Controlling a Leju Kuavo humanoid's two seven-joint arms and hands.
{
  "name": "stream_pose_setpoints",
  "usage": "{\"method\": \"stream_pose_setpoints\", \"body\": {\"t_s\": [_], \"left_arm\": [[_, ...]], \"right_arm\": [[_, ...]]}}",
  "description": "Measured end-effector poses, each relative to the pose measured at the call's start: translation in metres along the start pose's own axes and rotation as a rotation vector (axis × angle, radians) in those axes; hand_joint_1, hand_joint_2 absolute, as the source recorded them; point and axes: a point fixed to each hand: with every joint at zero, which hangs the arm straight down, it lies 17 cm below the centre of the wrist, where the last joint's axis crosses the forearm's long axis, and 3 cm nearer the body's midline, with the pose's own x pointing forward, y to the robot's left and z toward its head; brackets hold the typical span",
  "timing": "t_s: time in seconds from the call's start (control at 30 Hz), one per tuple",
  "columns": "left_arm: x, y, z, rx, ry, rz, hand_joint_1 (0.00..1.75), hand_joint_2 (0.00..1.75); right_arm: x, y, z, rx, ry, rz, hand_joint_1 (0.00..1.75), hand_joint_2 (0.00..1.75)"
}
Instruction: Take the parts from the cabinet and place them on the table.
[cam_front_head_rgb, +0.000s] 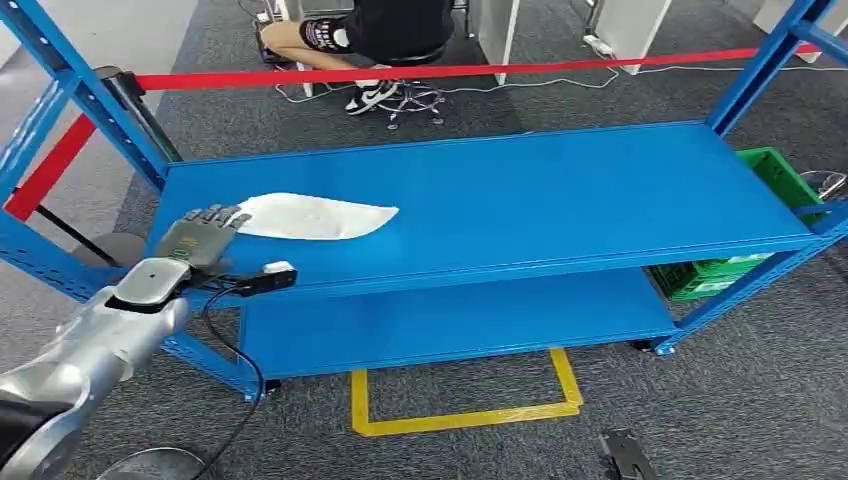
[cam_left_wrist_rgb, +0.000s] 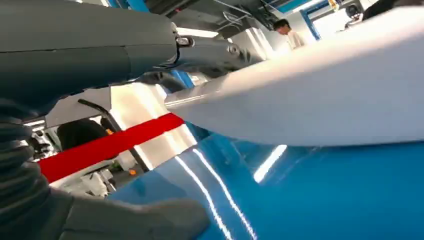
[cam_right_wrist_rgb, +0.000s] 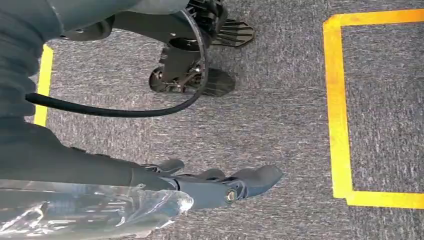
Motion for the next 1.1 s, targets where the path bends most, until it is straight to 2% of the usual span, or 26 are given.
{"method": "stream_pose_setpoints", "body": {"t_s": [1.1], "left_arm": [[-0.0007, 0.0045, 0.0002, 0.037, -0.015, -0.007, 1.75, 1.75]], "right_arm": [[-0.0018, 0.0043, 0.0011, 0.016, -0.001, 0.022, 0.00, 1.75]]}}
